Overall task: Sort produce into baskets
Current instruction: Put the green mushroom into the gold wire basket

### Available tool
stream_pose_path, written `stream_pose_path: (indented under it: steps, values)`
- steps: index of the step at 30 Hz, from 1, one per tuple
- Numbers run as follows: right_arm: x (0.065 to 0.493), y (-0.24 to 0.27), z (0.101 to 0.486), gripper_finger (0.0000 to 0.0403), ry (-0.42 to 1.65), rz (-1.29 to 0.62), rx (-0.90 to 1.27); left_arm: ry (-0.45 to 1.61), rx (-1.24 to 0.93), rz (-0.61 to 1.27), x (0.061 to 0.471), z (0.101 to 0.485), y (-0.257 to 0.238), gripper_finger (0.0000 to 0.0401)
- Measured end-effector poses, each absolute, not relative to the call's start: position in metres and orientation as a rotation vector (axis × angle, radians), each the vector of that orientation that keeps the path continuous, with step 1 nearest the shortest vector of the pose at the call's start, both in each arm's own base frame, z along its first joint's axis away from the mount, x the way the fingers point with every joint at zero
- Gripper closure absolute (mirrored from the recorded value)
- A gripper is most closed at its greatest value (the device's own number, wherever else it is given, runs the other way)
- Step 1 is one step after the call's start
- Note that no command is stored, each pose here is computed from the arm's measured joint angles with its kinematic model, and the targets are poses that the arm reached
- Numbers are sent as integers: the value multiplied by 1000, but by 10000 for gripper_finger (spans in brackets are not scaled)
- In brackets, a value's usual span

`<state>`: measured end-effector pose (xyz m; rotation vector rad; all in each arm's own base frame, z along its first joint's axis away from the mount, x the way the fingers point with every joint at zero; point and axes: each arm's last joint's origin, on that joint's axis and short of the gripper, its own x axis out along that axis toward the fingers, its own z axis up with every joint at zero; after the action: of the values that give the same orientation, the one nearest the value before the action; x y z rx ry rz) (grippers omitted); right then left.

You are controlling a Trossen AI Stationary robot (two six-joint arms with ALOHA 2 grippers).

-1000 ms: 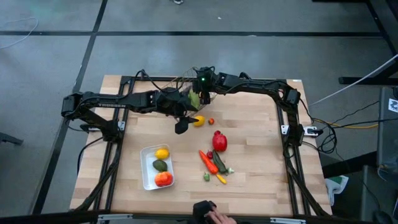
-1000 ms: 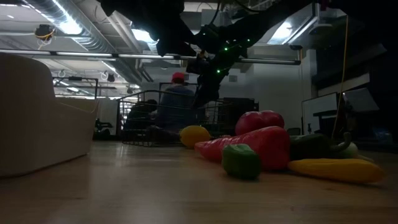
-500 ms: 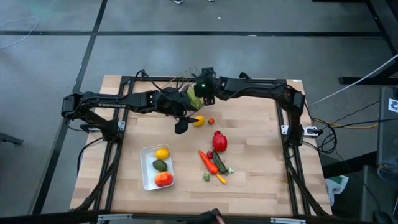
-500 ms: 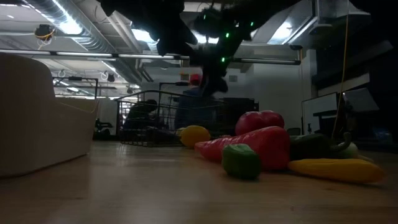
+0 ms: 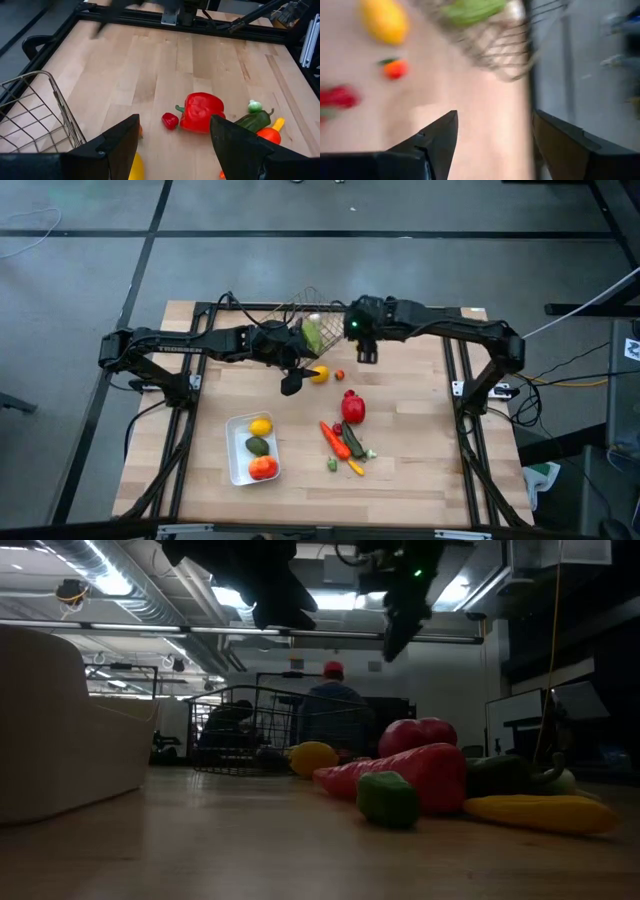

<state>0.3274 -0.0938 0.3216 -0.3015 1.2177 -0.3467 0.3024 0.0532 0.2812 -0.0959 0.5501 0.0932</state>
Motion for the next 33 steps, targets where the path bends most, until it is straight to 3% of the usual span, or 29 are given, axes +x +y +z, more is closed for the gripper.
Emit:
stream_pose_path:
  steps: [7, 15, 25, 33]
  values:
    - [316, -61, 321, 148, 1285, -150, -29, 551, -95, 93, 302, 281, 53, 164]
    - [318, -14, 306, 148, 1337, -72, 228, 552, -95, 93, 302, 281, 53, 164]
    - [311, 49, 286, 148, 1412, -131, 360, 554, -95, 93, 302, 281, 53, 164]
    - [298, 103, 262, 148, 1406, -55, 192, 559, -88, 68, 303, 281, 45, 164]
